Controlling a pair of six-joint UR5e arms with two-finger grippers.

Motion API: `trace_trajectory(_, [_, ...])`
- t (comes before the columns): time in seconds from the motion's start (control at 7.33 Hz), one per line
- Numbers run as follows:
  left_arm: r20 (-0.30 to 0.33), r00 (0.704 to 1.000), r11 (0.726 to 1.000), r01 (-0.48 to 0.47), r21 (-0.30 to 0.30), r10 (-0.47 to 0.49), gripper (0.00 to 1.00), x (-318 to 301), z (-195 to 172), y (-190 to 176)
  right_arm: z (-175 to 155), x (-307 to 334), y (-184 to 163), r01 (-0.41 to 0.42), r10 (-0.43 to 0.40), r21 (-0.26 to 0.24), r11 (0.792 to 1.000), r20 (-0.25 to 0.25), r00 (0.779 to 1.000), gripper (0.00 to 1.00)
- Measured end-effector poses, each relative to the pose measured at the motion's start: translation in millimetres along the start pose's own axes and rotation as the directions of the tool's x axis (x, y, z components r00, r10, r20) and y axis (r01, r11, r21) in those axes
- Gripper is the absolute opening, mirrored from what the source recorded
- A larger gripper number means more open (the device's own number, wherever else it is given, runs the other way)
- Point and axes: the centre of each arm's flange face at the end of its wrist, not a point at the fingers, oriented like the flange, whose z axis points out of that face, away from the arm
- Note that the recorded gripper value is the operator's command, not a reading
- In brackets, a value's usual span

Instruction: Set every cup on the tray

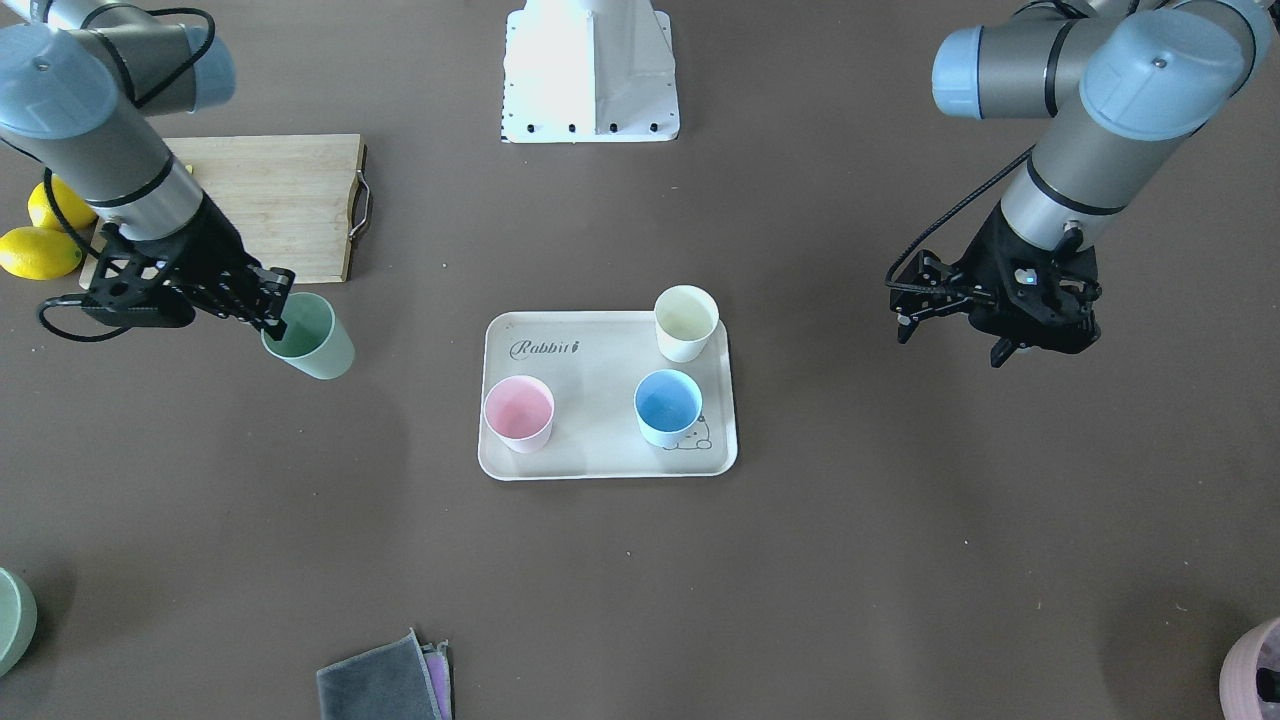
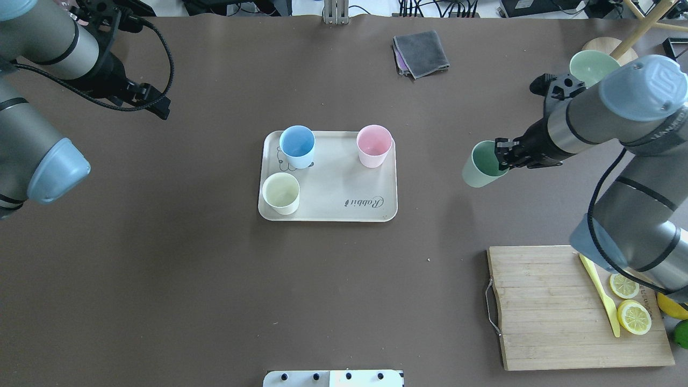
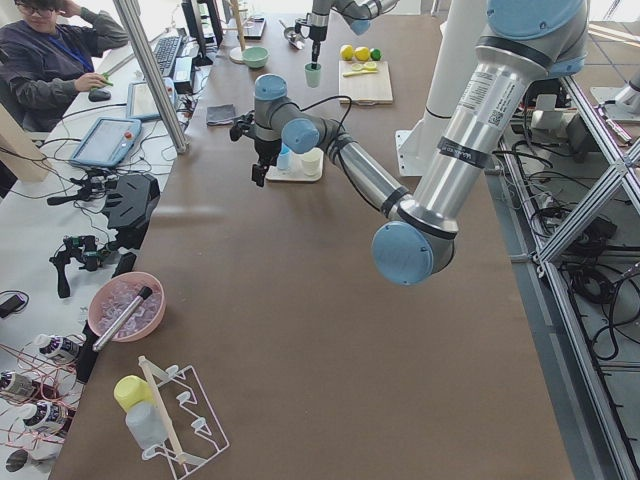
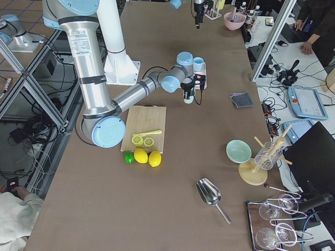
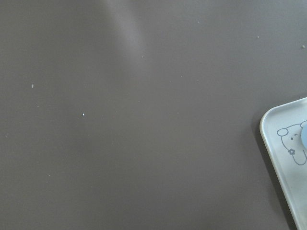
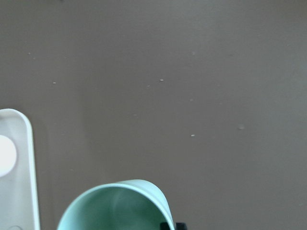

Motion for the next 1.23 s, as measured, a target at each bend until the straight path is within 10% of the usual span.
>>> trace_trajectory(0.68, [0.001,1.000,1.000,0.000,-0.004,0.000,0.98,0,2,0,48,-184,64,-0.126,0.128,0.036,0.991,-0.061,0.990,0.00])
trace_trajectory(0.82, [0.001,1.000,1.000,0.000,-0.004,0.000,0.98,0,2,1,54,-195,66,-0.128,0.130,0.037,0.991,-0.064,0.989,0.61])
trace_trajectory(0.95, [0.001,1.000,1.000,0.000,-0.004,0.000,0.98,0,2,1,57,-202,65,-0.127,0.130,0.039,0.991,-0.066,0.989,1.00])
trace_trajectory(1.23, [0.000,1.000,1.000,-0.002,-0.003,0.002,0.98,0,2,1,61,-206,65,-0.116,0.120,0.054,0.992,-0.071,0.990,1.00])
